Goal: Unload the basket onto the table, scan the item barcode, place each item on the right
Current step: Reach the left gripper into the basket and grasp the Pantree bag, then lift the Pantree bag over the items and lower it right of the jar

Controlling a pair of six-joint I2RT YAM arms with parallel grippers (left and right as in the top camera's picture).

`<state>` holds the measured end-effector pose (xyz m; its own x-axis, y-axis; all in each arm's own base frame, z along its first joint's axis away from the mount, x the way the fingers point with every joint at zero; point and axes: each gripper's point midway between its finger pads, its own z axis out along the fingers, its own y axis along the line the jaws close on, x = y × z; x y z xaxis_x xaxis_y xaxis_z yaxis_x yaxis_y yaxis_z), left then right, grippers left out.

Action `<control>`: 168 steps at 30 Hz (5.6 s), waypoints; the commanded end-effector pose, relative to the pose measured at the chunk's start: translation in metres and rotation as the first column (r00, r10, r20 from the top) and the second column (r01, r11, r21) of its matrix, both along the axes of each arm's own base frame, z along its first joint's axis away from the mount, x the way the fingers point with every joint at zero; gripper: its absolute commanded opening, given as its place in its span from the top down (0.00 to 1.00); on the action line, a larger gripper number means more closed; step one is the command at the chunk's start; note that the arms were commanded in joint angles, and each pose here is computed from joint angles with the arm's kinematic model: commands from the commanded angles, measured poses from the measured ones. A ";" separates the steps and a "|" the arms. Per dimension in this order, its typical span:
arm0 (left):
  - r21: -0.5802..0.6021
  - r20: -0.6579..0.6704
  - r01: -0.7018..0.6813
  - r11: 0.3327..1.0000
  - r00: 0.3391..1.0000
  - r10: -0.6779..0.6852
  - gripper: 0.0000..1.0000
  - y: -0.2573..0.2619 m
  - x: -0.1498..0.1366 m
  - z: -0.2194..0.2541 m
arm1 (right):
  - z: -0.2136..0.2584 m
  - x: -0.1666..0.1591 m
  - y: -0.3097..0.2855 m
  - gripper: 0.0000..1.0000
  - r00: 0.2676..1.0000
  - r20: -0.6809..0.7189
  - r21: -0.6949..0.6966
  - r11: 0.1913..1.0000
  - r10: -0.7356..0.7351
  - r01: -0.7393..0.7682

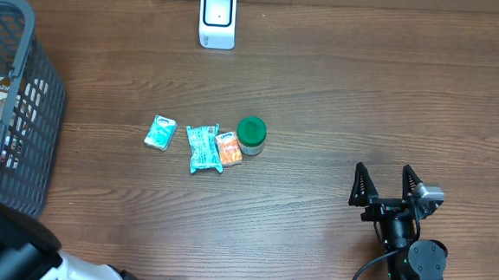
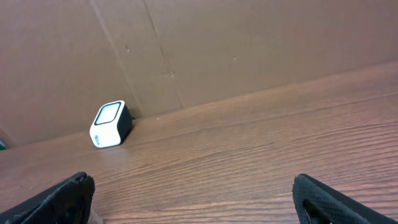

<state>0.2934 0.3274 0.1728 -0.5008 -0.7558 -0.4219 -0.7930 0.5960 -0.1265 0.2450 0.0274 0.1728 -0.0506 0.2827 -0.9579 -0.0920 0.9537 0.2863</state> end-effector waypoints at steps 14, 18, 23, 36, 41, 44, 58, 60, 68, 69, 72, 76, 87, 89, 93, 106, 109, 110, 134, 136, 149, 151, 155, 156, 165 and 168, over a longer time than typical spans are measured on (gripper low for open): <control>0.093 -0.124 0.300 0.950 0.950 -0.288 0.16 0.039 0.042 -0.092 | -0.002 0.000 0.000 0.00 1.000 0.004 -0.012 1.000 0.003 -0.003; 0.175 -0.153 0.429 0.886 0.901 -0.406 0.18 0.039 0.060 -0.085 | -0.002 0.000 0.000 0.00 1.000 0.004 -0.012 1.000 0.003 -0.003; 0.271 -0.195 0.542 0.796 0.840 -0.505 0.17 0.043 0.081 -0.079 | -0.002 0.000 0.000 0.00 1.000 0.004 -0.012 1.000 0.003 -0.003; 0.301 -0.253 0.578 0.758 0.815 -0.521 0.17 0.061 0.095 -0.120 | -0.002 0.000 0.000 0.00 1.000 0.004 -0.012 1.000 0.003 -0.003; 0.270 -0.264 0.608 0.746 0.792 -0.550 0.28 0.054 0.098 -0.136 | -0.002 0.000 0.000 0.00 1.000 0.004 -0.012 1.000 0.003 -0.003; 0.236 -0.218 0.618 0.750 0.786 -0.579 0.46 0.040 0.103 -0.139 | -0.002 0.000 0.000 0.00 1.000 0.004 -0.012 1.000 0.004 -0.004; -0.018 -0.180 0.551 0.834 0.819 -0.545 0.51 -0.003 0.073 -0.165 | -0.002 0.000 0.000 0.00 1.000 0.004 -0.012 1.000 0.003 -0.003; -0.045 -0.179 0.531 0.846 0.829 -0.530 0.51 -0.007 0.070 -0.166 | -0.002 0.000 0.000 0.00 1.000 0.004 -0.012 1.000 0.003 -0.003; -0.089 -0.208 0.495 0.864 0.840 -0.502 0.96 -0.012 0.058 -0.167 | -0.002 0.000 0.000 0.00 1.000 0.004 -0.012 1.000 0.003 -0.003; -0.082 -0.214 0.472 0.878 0.852 -0.478 0.96 -0.009 0.058 -0.164 | -0.002 0.000 0.000 0.00 1.000 0.004 -0.012 1.000 0.003 -0.003; -0.064 -0.209 0.414 0.908 0.884 -0.418 0.96 -0.002 0.061 -0.150 | -0.002 0.000 0.000 0.00 1.000 0.004 -0.012 1.000 0.003 -0.003; -0.048 -0.175 0.330 0.943 0.927 -0.333 0.96 0.007 0.069 -0.119 | -0.002 0.000 0.000 0.00 1.000 0.004 -0.012 1.000 0.003 -0.003; -0.061 -0.106 0.144 0.988 0.983 -0.150 0.96 0.014 0.078 -0.054 | -0.002 0.000 0.000 0.00 1.000 0.004 -0.012 1.000 0.004 -0.004; -0.061 -0.094 0.144 0.988 0.984 -0.149 0.96 0.012 0.080 -0.042 | -0.002 0.000 0.000 0.00 1.000 0.004 -0.012 1.000 0.003 -0.003; -0.049 -0.047 0.093 0.994 0.994 -0.095 0.96 0.011 0.085 -0.006 | -0.002 0.000 0.000 0.00 1.000 0.004 -0.012 1.000 0.003 -0.003; 0.040 0.514 0.282 0.959 0.817 -0.262 0.96 -0.075 0.105 0.216 | -0.002 0.000 0.000 0.00 1.000 0.004 -0.012 1.000 0.003 -0.003; 0.080 0.568 0.333 0.939 0.760 -0.318 0.96 -0.105 0.097 0.249 | -0.002 0.000 0.000 0.00 1.000 0.004 -0.012 1.000 0.004 -0.004; 0.096 0.585 0.360 0.928 0.734 -0.345 0.96 -0.121 0.094 0.262 | -0.002 0.000 0.000 0.00 1.000 0.004 -0.012 1.000 0.003 -0.003; 0.018 0.320 0.844 0.536 0.503 -0.803 0.96 -0.387 0.098 0.202 | -0.002 0.000 0.000 0.00 1.000 0.004 -0.012 1.000 0.003 -0.003; -0.011 0.290 0.865 0.502 0.484 -0.826 0.96 -0.404 0.097 0.187 | -0.002 0.000 0.000 0.00 1.000 0.004 -0.012 1.000 0.003 -0.003; -0.241 0.348 0.860 0.451 0.510 -0.787 0.96 -0.572 0.108 0.077 | -0.002 0.000 0.000 0.00 1.000 0.004 -0.012 1.000 0.003 -0.003; -0.249 0.346 0.830 0.499 0.557 -0.755 0.96 -0.591 0.108 0.059 | -0.002 0.000 0.000 0.00 1.000 0.004 -0.012 1.000 0.003 -0.003; -0.305 0.324 0.711 0.634 0.703 -0.633 0.96 -0.606 0.106 0.028 | -0.002 0.000 0.000 0.00 1.000 0.004 -0.012 1.000 0.003 -0.003; -0.321 0.314 0.673 0.667 0.740 -0.595 0.95 -0.608 0.104 0.020 | -0.002 0.000 0.000 0.00 1.000 0.004 -0.012 1.000 0.003 -0.003; -0.297 0.336 0.540 0.787 0.831 -0.444 0.96 -0.617 0.098 -0.041 | -0.002 0.000 0.000 0.00 1.000 0.004 -0.012 1.000 0.003 -0.003; -0.327 0.351 0.530 0.782 0.837 -0.420 0.96 -0.621 0.095 -0.054 | -0.002 0.000 0.000 0.00 1.000 0.004 -0.012 1.000 0.003 -0.003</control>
<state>0.3884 -0.3021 0.1311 -0.8139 -0.4876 -0.3160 -0.2441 0.7805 -0.5756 0.2449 0.0275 0.1728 -0.0506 0.2816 -0.9582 -0.0924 0.9540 0.2852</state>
